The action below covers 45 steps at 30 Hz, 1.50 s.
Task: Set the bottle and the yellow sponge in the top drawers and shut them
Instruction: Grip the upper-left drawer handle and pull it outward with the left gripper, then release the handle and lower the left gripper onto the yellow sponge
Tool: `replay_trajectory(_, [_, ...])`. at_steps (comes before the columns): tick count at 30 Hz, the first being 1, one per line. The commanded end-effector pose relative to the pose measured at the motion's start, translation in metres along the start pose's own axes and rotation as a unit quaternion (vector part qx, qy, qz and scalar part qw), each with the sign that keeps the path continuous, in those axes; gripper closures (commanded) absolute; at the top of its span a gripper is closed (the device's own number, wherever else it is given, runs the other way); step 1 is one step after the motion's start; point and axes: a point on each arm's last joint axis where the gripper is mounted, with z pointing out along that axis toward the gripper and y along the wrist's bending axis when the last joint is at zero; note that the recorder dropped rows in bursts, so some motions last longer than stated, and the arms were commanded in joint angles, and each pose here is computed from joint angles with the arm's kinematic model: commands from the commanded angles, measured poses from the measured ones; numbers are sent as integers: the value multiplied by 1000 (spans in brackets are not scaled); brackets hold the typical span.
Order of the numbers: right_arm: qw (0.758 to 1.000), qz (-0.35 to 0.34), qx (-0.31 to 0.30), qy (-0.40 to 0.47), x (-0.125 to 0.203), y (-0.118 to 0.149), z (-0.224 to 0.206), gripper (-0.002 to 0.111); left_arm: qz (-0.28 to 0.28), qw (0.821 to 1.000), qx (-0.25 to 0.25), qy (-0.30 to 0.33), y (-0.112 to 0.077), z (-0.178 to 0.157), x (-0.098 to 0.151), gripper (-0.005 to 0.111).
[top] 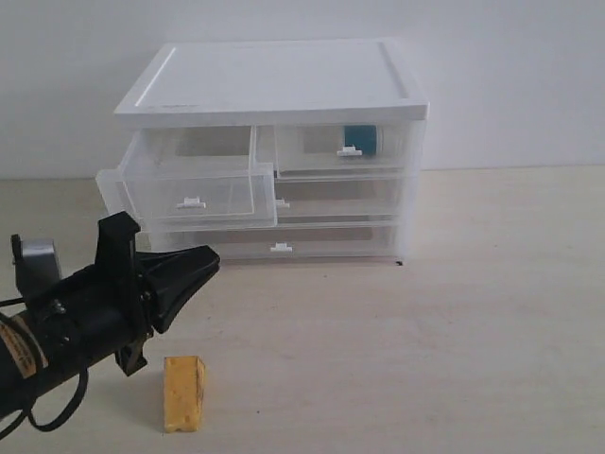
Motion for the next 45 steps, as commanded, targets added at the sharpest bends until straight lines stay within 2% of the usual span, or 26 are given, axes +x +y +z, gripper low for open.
replay_trajectory(1, [1000,1,3,-2,1,-1,0,108,19,1000,8,-6,-5,-12,4,103])
replay_trajectory(8, [1000,1,3,-2,1,-1,0,108,64,998,20,16,-11,-15,9,103])
replay_trajectory(11, [1000,1,3,4,3,-1,0,108,128,991,26,29,-12,-14,11,103])
replay_trajectory(15, [1000,1,3,4,3,-1,0,108,221,973,44,59,-15,-13,16,103])
replay_trajectory(19, [1000,1,3,6,3,-1,0,108,307,943,100,83,-37,-13,13,103])
replay_trajectory(23, [1000,1,3,6,3,-1,0,108,369,912,163,78,-74,-16,8,103])
replay_trajectory(26, [1000,1,3,6,3,-1,0,108,453,883,80,89,-88,-14,0,103])
replay_trajectory(28, [1000,1,3,6,3,-1,0,108,524,846,5,96,-96,-16,-10,103])
replay_trajectory(29, [1000,1,3,6,3,-1,0,108,547,831,-34,94,-100,-18,-15,103])
replay_trajectory(31, [1000,1,3,6,3,-1,0,108,567,815,-90,79,-108,-22,-24,103])
replay_trajectory(36, [1000,1,3,6,3,-1,0,108,597,784,-161,53,-116,-31,-37,103])
replay_trajectory(40, [1000,1,3,6,3,-1,0,108,600,758,-257,0,-114,-37,-57,103])
replay_trajectory(43, [1000,2,3,7,3,-1,0,108,562,749,-344,-65,-116,-46,-75,103])
replay_trajectory(45, [1000,2,3,7,3,-1,0,108,543,732,-400,-96,-117,-53,-85,103])
